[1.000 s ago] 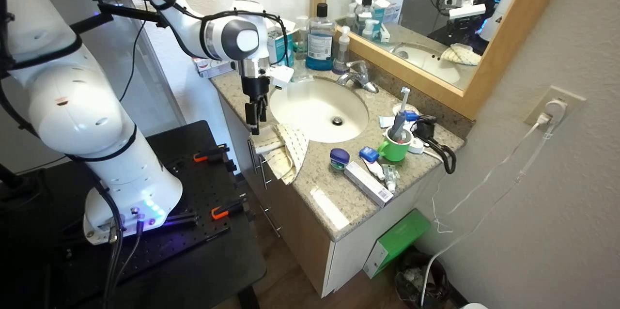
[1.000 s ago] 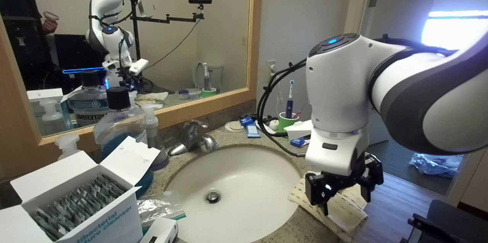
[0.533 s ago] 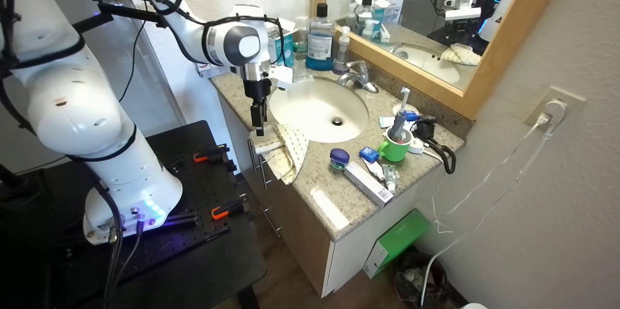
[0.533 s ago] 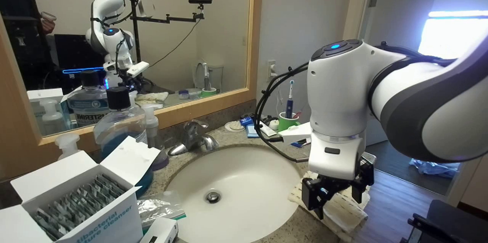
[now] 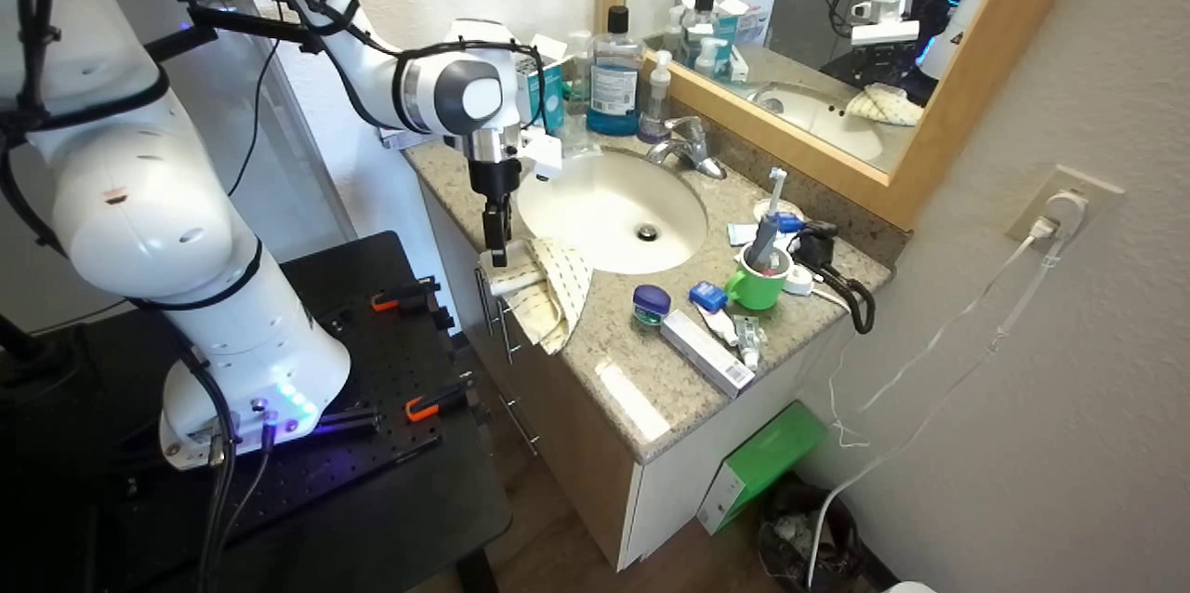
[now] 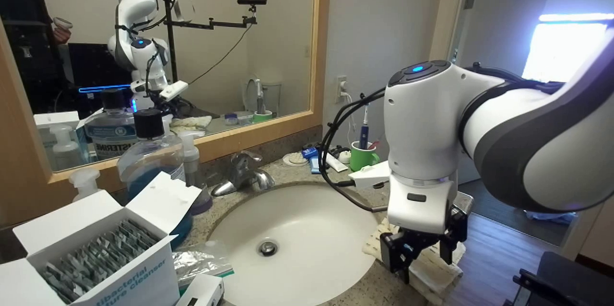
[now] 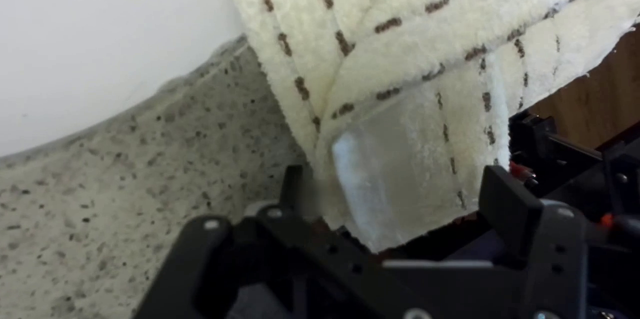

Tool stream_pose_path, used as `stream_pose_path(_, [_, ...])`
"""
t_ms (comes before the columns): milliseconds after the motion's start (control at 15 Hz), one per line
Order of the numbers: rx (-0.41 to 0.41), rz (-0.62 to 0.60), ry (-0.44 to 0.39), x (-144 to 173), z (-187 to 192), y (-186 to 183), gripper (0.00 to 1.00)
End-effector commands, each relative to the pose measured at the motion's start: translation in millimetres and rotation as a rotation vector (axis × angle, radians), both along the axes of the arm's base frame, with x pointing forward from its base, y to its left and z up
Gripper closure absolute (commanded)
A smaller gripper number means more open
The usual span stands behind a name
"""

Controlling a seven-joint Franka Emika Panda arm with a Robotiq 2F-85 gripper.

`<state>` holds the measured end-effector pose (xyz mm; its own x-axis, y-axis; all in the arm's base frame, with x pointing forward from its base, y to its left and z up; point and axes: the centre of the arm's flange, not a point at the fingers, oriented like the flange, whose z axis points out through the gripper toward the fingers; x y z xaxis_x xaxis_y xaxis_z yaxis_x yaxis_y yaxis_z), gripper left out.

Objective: Unfold the towel once

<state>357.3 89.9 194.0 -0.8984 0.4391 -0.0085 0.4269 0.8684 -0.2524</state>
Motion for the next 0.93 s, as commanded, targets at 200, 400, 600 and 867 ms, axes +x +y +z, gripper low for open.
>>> stream_pose_path(200, [0.017, 0.018, -0.009, 7, -4, -5, 0.67])
stream_pose_path(400, [0.015, 0.018, -0.012, 5, -1, -6, 0.88])
stream_pose_path(600, [0.001, 0.028, -0.007, -2, 4, -8, 1.0])
stream_pose_path(867, [-0.063, 0.023, 0.004, -8, 11, -20, 0.99])
